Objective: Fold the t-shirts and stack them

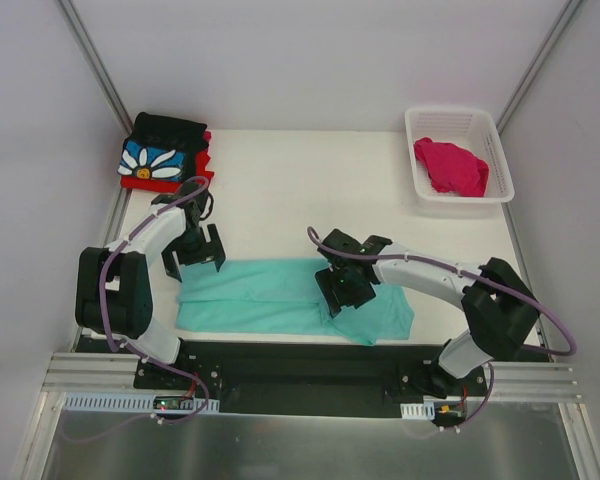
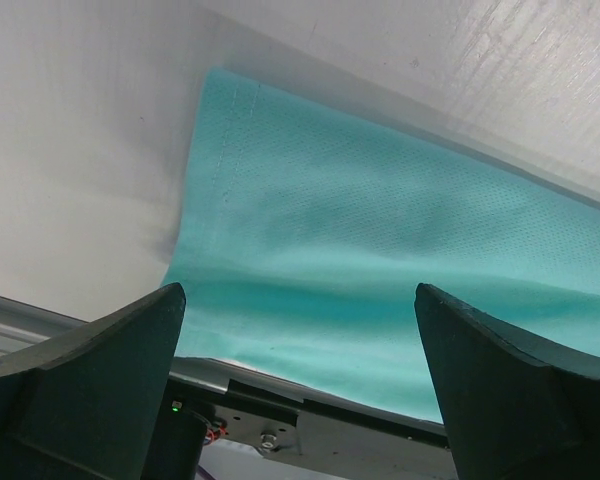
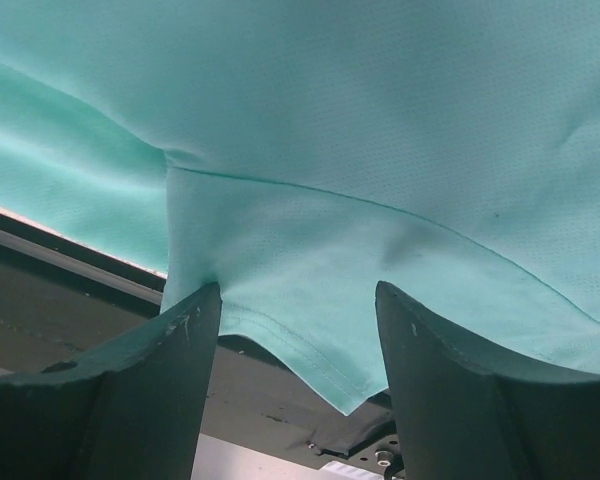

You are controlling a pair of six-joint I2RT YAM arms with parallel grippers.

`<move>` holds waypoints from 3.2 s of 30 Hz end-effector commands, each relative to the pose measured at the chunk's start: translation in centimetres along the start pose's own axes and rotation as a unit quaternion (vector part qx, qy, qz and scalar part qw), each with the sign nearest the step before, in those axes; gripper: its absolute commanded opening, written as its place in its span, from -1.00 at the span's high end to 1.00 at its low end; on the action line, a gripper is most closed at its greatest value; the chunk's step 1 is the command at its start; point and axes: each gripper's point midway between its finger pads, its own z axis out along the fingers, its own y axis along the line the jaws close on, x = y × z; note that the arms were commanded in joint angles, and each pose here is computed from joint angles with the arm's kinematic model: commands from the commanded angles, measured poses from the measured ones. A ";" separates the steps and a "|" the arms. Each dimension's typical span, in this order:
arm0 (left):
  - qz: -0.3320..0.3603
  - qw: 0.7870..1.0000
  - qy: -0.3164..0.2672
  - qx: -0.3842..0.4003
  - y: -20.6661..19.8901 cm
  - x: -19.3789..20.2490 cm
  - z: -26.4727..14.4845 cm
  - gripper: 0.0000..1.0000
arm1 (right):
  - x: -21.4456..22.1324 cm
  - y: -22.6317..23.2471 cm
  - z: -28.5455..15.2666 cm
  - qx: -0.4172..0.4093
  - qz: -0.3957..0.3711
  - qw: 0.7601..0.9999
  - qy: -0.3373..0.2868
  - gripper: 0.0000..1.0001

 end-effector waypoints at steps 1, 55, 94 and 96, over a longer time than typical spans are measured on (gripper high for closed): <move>-0.002 1.000 -0.005 -0.013 0.4 -0.2 -0.1 -0.98 | 1.1 0.0 0.0 0.004 0.003 1.000 0.007 -0.32; 0.004 1.000 -0.008 0.001 0.3 -0.7 -1.2 -0.98 | -4.0 7.1 -2.2 0.020 -0.082 0.996 -0.029 -0.25; 0.008 1.000 -0.010 -0.001 0.5 -0.5 -1.9 -0.98 | -0.5 4.1 -1.1 0.069 -0.075 0.995 -0.006 0.98; 0.009 1.000 -0.010 -0.002 0.6 -0.5 -1.9 -0.98 | -0.2 3.7 -0.6 0.073 -0.072 0.995 -0.001 0.98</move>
